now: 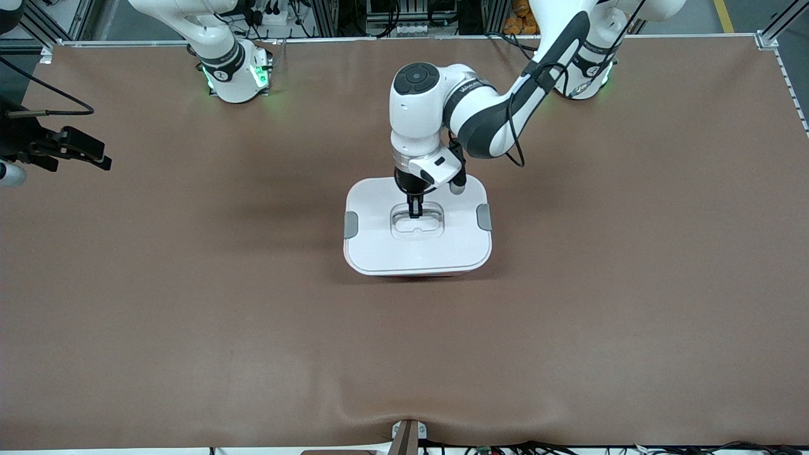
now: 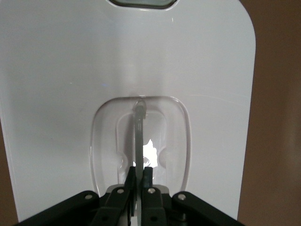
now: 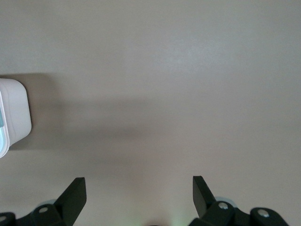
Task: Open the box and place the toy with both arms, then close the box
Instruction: 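Lower the lid onto the box and press it down with the left gripper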
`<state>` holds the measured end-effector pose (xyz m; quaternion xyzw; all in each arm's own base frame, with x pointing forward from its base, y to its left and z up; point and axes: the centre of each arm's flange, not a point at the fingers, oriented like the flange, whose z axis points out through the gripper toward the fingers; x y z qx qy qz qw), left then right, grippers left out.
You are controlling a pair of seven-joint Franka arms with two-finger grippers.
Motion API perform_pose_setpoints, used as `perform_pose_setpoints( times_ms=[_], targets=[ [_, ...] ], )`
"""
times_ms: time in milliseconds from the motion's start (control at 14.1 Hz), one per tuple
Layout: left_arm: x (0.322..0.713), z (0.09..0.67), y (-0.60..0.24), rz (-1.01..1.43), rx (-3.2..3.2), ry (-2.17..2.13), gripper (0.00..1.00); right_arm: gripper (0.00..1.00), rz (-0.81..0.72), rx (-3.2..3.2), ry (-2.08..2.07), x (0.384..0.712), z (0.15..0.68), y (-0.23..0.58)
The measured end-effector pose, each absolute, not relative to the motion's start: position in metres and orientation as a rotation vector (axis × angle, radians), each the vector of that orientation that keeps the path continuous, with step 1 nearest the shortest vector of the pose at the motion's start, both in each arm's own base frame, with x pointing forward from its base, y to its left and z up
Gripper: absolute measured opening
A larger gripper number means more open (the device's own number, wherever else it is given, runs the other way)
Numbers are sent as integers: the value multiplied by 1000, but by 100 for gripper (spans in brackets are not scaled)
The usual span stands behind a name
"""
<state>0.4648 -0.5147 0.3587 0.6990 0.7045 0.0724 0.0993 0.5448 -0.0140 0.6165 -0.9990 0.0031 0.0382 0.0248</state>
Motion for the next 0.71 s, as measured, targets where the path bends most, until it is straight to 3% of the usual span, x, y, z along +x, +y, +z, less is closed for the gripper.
perform_pose_setpoints(
  times_ms=[707],
  targets=[
    [466, 349, -519, 196, 2083, 2038, 7, 100, 96, -3083, 4, 545, 623, -12]
  ],
)
